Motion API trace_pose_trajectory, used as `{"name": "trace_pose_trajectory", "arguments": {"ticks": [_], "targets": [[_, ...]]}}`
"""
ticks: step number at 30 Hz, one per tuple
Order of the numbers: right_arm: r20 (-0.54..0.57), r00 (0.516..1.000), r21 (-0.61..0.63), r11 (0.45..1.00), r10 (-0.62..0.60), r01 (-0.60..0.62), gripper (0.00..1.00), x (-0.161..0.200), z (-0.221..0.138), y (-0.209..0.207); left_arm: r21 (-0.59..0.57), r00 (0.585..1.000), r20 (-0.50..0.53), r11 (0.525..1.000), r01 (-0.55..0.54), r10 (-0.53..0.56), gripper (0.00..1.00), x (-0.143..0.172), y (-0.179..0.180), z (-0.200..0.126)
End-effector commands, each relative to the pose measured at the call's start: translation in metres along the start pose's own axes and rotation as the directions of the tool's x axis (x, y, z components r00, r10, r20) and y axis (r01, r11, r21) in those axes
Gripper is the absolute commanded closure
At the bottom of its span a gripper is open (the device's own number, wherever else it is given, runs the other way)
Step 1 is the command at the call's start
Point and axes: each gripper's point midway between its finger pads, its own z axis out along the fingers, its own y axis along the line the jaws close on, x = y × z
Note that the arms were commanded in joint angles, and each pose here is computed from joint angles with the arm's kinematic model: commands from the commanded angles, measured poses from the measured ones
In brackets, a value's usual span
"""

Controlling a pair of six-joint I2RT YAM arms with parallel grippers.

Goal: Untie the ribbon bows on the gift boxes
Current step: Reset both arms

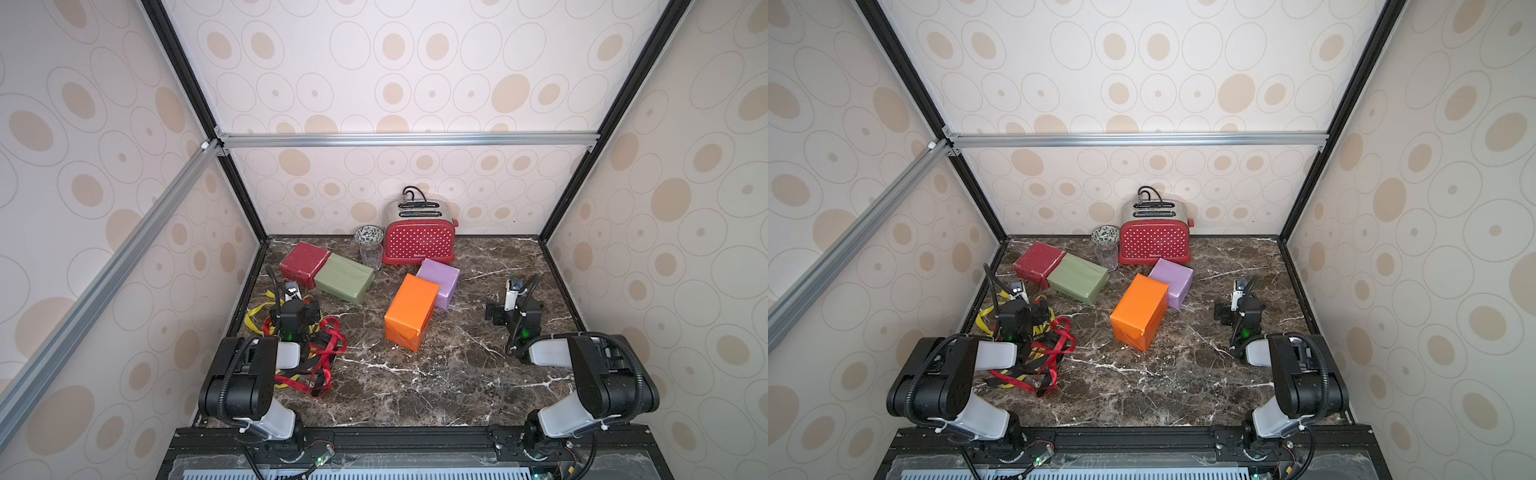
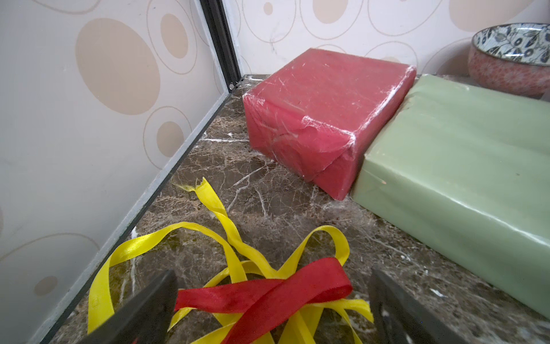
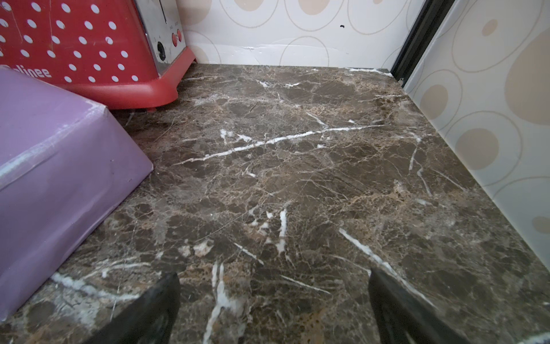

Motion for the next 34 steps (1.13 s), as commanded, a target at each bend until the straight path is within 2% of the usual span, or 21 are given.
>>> {"name": "trace_pose_trajectory", "arguments": {"ticks": [1, 3, 5, 7, 9, 11, 14, 34], "targets": [[0.170, 0.985, 0.006, 1.000, 0.024, -0.025, 0.00, -0.006, -0.031, -0.004, 0.000, 0.999, 0.041, 1.000, 0.001, -0.001, 0.01, -0.016, 0.000, 0.001], [0.236, 0.970, 0.080, 0.993, 0.061, -0.082, 0.00, -0.004, -0.041, -0.019, 0.000, 0.999, 0.042, 1.000, 0.002, -0.002, 0.01, -0.016, 0.000, 0.001], [0.254, 0.964, 0.125, 0.986, 0.078, -0.113, 0.00, -0.009, -0.037, -0.028, 0.001, 0.999, 0.040, 1.000, 0.001, -0.001, 0.01, -0.015, 0.000, 0.001], [0.143, 0.985, 0.169, 0.978, 0.094, -0.118, 0.00, -0.008, -0.022, -0.033, 0.001, 0.999, 0.042, 1.000, 0.000, -0.001, 0.01, -0.016, 0.000, 0.001], [0.017, 0.998, 0.131, 0.990, 0.055, -0.056, 0.00, -0.005, -0.002, -0.021, 0.000, 0.999, 0.042, 1.000, 0.001, -0.001, 0.01, -0.016, 0.001, 0.001], [0.038, 0.999, 0.151, 0.988, 0.007, -0.013, 0.00, -0.008, -0.001, -0.015, 0.001, 0.999, 0.042, 1.000, 0.002, -0.002, 0.01, -0.016, 0.000, 0.001], [0.006, 1.000, 0.153, 0.988, 0.017, -0.018, 0.00, -0.006, -0.001, -0.016, 0.001, 0.999, 0.040, 1.000, 0.000, 0.000, 0.01, -0.015, 0.000, 0.001], [0.012, 1.000, 0.158, 0.987, 0.014, -0.016, 0.00, -0.006, -0.001, -0.016, 0.010, 0.999, 0.039, 1.000, 0.002, -0.002, 0.01, -0.016, 0.000, 0.001]]}}
